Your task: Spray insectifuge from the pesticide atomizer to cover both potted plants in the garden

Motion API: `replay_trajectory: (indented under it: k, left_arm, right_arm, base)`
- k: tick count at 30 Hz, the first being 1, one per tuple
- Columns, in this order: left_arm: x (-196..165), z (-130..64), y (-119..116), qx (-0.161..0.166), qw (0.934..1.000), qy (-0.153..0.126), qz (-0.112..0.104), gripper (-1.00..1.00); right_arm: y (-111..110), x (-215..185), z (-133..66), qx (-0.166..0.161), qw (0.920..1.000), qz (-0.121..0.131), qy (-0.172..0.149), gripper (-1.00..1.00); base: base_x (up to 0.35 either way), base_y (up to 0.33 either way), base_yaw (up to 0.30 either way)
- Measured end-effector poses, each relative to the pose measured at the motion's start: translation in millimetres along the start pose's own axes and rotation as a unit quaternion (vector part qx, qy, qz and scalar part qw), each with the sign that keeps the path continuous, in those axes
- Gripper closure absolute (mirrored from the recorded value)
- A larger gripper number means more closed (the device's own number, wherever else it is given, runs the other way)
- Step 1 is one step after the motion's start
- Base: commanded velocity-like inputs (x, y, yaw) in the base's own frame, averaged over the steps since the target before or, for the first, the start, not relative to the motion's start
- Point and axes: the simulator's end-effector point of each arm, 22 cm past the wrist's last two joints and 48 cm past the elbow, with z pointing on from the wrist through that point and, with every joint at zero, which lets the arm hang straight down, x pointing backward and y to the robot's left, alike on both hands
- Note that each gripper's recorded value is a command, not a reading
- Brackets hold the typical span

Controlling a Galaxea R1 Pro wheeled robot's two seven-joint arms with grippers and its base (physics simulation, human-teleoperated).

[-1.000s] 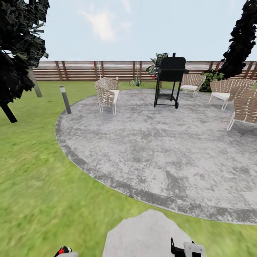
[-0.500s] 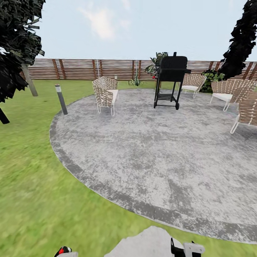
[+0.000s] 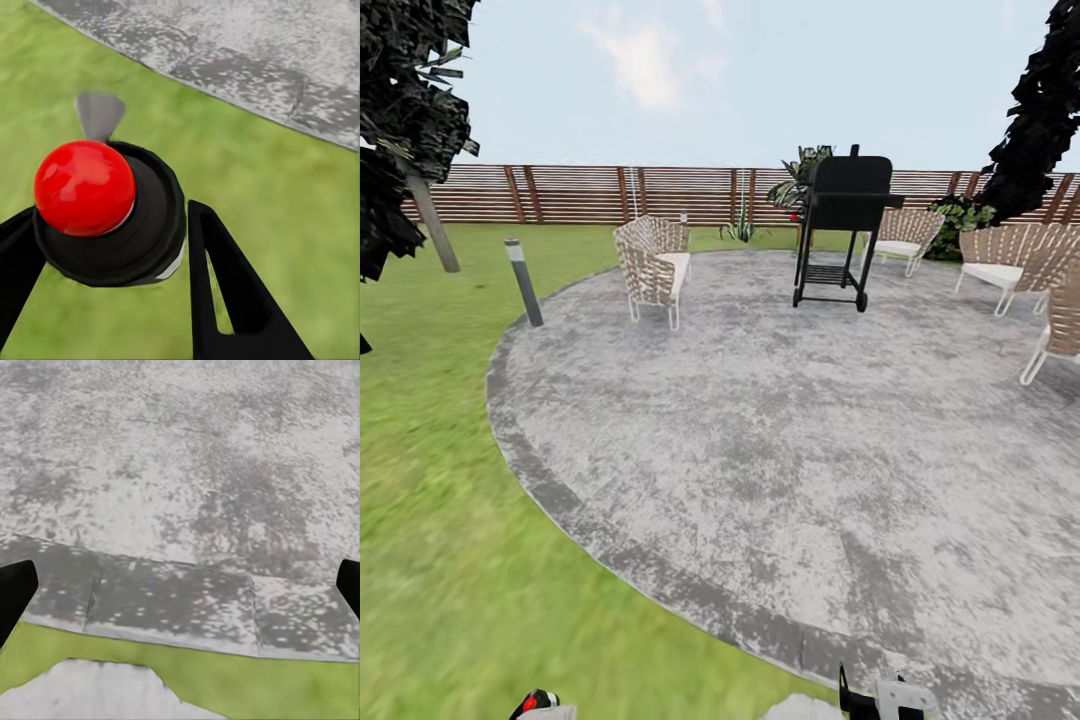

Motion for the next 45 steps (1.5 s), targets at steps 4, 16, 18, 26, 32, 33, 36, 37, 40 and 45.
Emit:
replay_trajectory:
  k: [4, 16, 18, 26, 32, 33, 36, 37, 40, 45]
  left_arm:
    - [-0.2, 0.1, 0.3, 0.000, 1.0000, 0.000, 0.000, 1.00]
    - [-0.4, 0.1, -0.2, 0.001, 1.0000, -0.001, 0.001, 1.00]
    - [-2.2, 0.6, -4.7, 0.005, 1.0000, -0.003, 0.001, 1.00]
    - [-3.5, 1.2, -3.8, 0.006, 1.0000, -0.004, 0.003, 1.00]
    - [-0.7, 0.0, -3.8, 0.006, 1.0000, -0.001, 0.004, 1.00]
    - [-0.5, 0.0, -3.8, 0.006, 1.0000, -0.001, 0.004, 1.00]
    - [0.1, -0.3, -4.5, 0.007, 1.0000, 0.000, 0.003, 1.00]
    - [0.3, -0.4, -5.3, 0.007, 1.0000, 0.000, 0.003, 1.00]
    - [0.1, -0.4, -4.5, 0.006, 1.0000, 0.000, 0.003, 1.00]
    - [-0.2, -0.2, -3.4, 0.006, 1.0000, -0.001, 0.003, 1.00]
  right_arm:
    - [-0.3, -0.5, 0.2, 0.000, 1.0000, 0.000, -0.001, -1.00]
    - [-0.3, -0.1, 0.1, 0.000, 1.0000, 0.000, 0.000, -1.00]
    - [-0.2, 0.0, 0.0, 0.000, 1.0000, -0.001, 0.000, -1.00]
    - [2.1, -0.4, -0.3, -0.002, 1.0000, 0.001, -0.001, -1.00]
    - [1.2, -1.2, 0.0, 0.001, 1.0000, 0.002, -0.001, -1.00]
    - [0.7, -1.3, 0.1, 0.002, 1.0000, 0.003, -0.002, -1.00]
    - [-0.8, -1.9, 0.6, 0.002, 1.0000, 0.002, -0.002, -1.00]
    - [-1.5, -2.0, 0.8, 0.002, 1.0000, 0.001, -0.002, -1.00]
    - [-5.4, -2.1, 1.4, 0.004, 1.0000, -0.001, -0.003, -1.00]
    - [-7.4, -1.7, 1.6, 0.005, 1.0000, -0.003, -0.002, -1.00]
  base:
    - [0.340, 0.000, 0.000]
    - [0.340, 0.000, -0.099]
    - [0.340, 0.000, -0.008]
    - [0.340, 0.000, -0.001]
    - [0.340, 0.000, 0.000]
    - [0.340, 0.000, 0.000]
    - [0.340, 0.000, 0.000]
    - [0.340, 0.000, 0.000]
    - [0.340, 0.000, 0.000]
    - [0.340, 0.000, 0.000]
